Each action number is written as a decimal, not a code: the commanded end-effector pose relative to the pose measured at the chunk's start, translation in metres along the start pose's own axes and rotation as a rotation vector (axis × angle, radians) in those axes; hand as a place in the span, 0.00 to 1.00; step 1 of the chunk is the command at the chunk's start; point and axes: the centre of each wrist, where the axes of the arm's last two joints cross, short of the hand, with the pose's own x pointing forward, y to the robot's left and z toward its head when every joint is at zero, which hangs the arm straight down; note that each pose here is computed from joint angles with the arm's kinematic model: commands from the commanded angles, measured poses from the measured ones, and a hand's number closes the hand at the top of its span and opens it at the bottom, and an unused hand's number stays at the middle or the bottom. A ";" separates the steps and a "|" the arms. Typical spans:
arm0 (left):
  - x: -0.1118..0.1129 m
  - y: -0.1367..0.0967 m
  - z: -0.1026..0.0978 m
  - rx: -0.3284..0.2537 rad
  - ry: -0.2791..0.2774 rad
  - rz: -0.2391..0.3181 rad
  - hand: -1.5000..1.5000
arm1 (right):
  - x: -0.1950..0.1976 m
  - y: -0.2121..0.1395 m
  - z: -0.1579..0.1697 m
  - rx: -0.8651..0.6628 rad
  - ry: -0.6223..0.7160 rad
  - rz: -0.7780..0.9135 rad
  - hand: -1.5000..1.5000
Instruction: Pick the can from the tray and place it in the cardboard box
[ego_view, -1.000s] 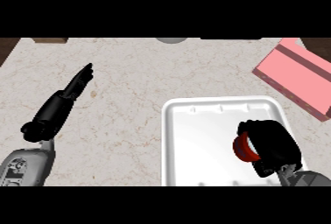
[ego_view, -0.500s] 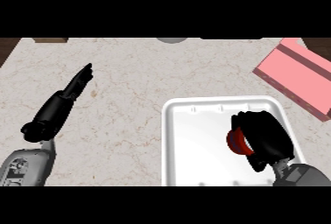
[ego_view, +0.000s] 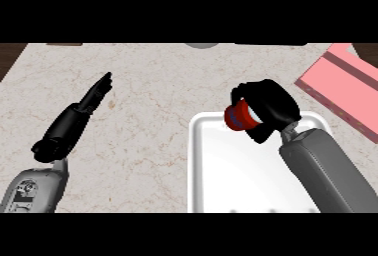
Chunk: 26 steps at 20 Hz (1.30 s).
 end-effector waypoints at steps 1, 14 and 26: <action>0.003 0.008 0.005 0.017 0.004 -0.003 0.50 | -0.007 -0.037 -0.018 -0.122 -0.080 0.068 1.00; 0.004 0.002 0.015 0.012 0.027 -0.003 0.50 | -0.048 -0.133 0.004 -0.514 0.384 -0.199 1.00; 0.003 0.007 0.001 -0.002 -0.005 0.010 0.50 | -0.177 -0.180 0.034 -0.505 0.595 -0.112 1.00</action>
